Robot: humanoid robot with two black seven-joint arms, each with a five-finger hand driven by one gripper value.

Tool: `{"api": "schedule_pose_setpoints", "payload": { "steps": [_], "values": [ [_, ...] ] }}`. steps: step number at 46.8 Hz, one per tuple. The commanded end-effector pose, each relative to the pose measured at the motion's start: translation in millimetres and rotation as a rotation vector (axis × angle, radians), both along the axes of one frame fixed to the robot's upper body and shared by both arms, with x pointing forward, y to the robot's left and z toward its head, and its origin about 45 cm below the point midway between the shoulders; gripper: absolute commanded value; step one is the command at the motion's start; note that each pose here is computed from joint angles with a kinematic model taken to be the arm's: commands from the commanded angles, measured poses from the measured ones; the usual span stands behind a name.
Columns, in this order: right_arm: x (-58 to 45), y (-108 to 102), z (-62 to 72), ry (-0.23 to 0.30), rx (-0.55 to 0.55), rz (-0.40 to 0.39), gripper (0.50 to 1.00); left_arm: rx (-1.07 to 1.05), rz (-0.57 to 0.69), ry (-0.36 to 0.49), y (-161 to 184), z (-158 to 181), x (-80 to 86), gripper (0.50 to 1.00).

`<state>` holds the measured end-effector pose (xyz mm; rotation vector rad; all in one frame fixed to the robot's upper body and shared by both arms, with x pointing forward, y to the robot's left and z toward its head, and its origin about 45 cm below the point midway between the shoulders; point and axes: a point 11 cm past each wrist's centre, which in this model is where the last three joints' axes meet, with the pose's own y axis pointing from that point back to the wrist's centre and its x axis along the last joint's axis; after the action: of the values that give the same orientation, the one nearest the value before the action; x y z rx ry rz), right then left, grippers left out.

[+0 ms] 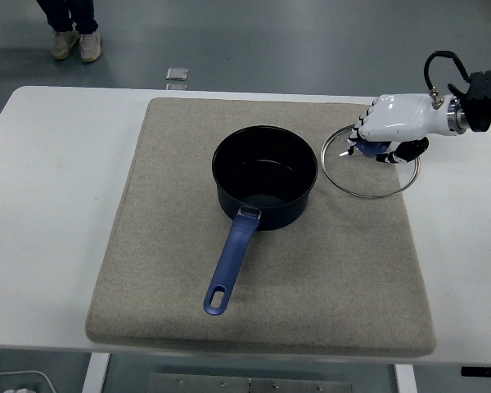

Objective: Lift the pot lid and place it to the right of the pot.

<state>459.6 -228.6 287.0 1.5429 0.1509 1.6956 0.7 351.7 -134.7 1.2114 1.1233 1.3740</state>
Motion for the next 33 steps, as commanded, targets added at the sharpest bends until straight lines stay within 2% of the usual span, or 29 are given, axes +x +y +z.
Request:
{"api": "schedule_pose_setpoints", "payload": {
  "steps": [1, 19, 33],
  "values": [
    [-2.3, -1, -1.8, 0.008, 0.004, -0.001, 0.500, 0.000, 0.000, 0.000, 0, 0, 0.1, 1.000],
    [-11.8, -5, -5.4, 0.038, 0.021, 0.001, 0.500, 0.000, 0.000, 0.000, 0, 0, 0.1, 1.000],
    [-18.6, -16, -18.4, 0.080, 0.039, -0.034, 0.500, 0.000, 0.000, 0.000, 0, 0, 0.1, 1.000]
  ]
}}
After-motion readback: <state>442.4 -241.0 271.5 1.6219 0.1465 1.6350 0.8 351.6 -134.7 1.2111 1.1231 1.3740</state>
